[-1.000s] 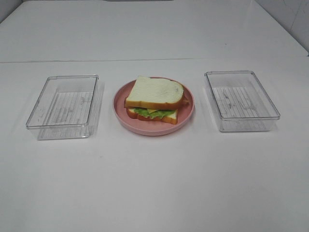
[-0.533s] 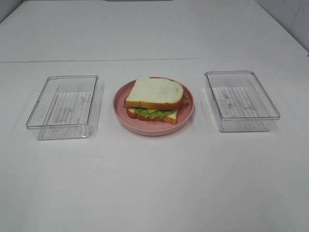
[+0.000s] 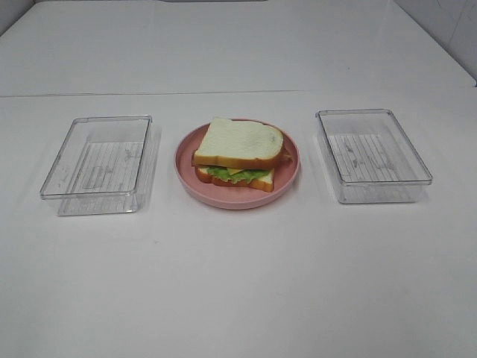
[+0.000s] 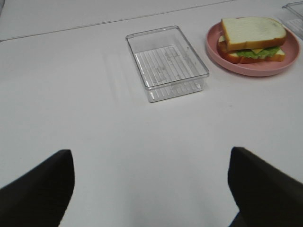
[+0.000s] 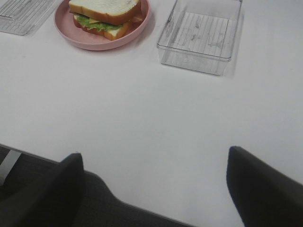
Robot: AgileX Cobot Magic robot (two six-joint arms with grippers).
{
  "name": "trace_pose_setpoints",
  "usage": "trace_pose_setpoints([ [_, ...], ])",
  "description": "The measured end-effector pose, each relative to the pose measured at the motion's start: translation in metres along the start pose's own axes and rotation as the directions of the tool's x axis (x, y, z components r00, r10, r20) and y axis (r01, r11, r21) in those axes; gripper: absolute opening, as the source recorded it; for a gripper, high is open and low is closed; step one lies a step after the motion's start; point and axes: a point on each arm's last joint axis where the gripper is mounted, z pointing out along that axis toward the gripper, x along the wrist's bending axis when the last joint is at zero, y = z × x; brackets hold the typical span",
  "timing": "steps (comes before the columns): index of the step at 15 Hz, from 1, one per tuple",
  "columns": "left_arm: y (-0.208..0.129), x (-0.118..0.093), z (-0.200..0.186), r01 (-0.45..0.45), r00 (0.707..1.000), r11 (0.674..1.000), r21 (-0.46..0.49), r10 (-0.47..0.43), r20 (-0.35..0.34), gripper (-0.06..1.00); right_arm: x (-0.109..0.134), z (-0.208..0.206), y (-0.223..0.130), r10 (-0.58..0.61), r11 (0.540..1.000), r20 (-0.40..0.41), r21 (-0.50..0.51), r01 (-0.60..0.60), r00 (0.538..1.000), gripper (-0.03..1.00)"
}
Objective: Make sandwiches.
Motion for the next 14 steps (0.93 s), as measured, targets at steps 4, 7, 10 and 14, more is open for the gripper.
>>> trace_pose_setpoints([
  [4, -0.001, -0.002, -0.002, 0.108, 0.969, 0.994, -0.01, -0.107, -0.221, 0.83, -0.002, 0.001, 0.0, 0.079, 0.997, 0.121, -0.002, -0.079, 0.99, 0.78],
  [7, -0.001, -0.002, -0.002, 0.124, 0.959, 0.992, -0.014, -0.123, -0.254, 0.83, -0.001, -0.001, -0.001, 0.101, 0.995, 0.16, -0.021, -0.099, 0.982, 0.78],
  [10, -0.001, -0.002, -0.002, 0.124, 0.959, 0.992, -0.014, -0.123, -0.254, 0.83, 0.002, -0.01, -0.007, 0.097, 0.992, 0.164, -0.091, -0.082, 0.982, 0.78],
  [14, -0.001, -0.002, -0.002, 0.124, 0.959, 0.992, -0.014, -0.123, -0.254, 0.83, 0.003, -0.012, -0.008, 0.097, 0.991, 0.163, -0.107, -0.08, 0.982, 0.78],
])
